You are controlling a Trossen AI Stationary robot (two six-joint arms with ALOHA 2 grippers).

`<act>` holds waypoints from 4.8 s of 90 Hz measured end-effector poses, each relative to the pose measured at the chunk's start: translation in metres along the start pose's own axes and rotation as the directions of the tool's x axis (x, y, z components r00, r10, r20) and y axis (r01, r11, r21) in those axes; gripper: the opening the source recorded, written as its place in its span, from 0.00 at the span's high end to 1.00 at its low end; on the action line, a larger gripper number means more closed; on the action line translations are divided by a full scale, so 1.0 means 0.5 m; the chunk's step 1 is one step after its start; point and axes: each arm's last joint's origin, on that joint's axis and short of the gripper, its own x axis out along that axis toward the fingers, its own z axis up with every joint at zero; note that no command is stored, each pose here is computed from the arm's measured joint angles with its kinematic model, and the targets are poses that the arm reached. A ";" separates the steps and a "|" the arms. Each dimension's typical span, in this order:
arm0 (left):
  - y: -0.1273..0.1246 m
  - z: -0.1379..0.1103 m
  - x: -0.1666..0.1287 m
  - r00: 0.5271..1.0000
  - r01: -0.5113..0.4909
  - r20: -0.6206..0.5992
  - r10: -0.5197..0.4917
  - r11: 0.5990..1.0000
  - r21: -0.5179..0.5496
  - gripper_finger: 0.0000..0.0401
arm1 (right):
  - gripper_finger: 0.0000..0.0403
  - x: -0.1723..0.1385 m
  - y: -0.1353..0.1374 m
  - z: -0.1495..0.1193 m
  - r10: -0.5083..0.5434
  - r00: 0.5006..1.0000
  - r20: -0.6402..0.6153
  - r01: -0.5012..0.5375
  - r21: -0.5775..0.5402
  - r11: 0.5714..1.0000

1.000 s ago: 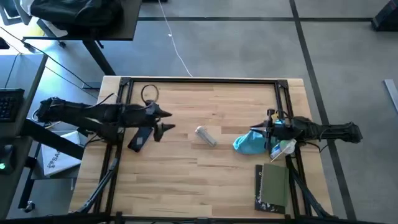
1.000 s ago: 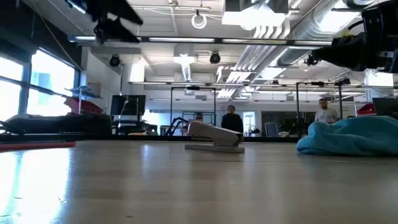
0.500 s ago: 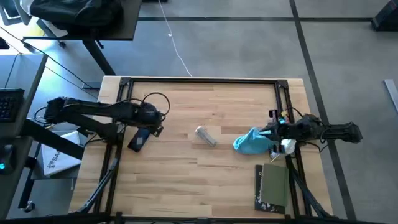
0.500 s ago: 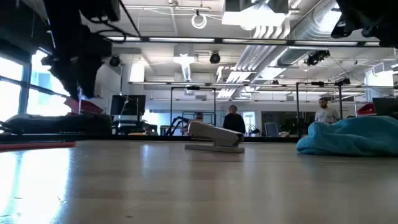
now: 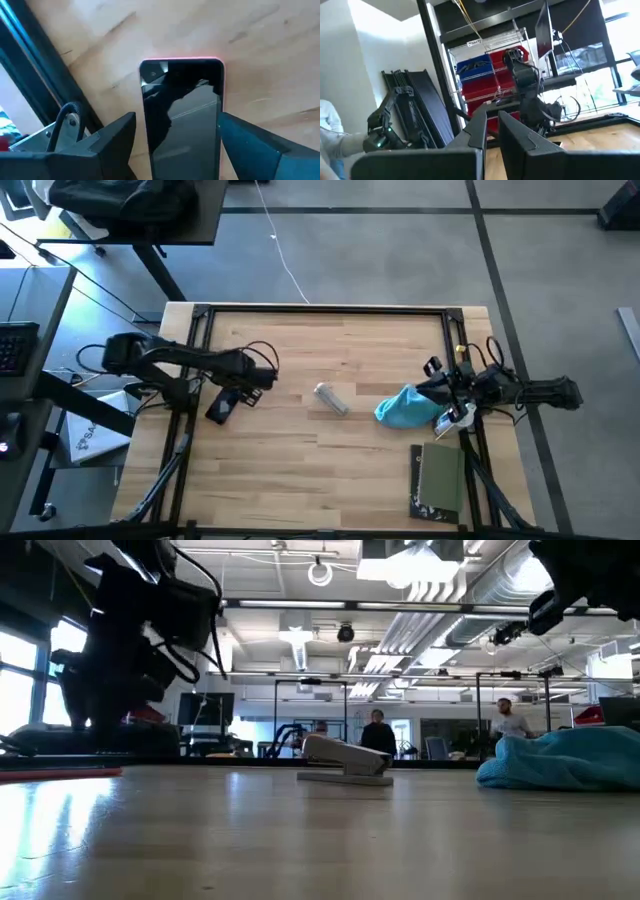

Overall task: Apply microfiber cloth
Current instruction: Spray the pink phone with the spray bottle

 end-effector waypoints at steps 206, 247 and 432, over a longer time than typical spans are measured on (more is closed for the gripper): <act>-0.180 -0.083 -0.069 0.618 0.578 0.372 -0.692 0.722 0.381 0.30 | 0.96 0.001 -0.001 0.008 -0.040 0.998 0.049 0.039 0.018 0.999; -0.173 -0.081 -0.066 0.632 0.487 0.461 -0.623 0.782 0.388 0.19 | 0.96 0.001 -0.001 0.007 -0.039 0.998 0.048 0.040 -0.011 0.999; -0.243 -0.071 0.021 0.753 0.288 0.565 -0.337 0.941 0.177 0.16 | 0.96 0.000 -0.012 0.005 -0.203 0.977 0.068 0.200 0.053 0.978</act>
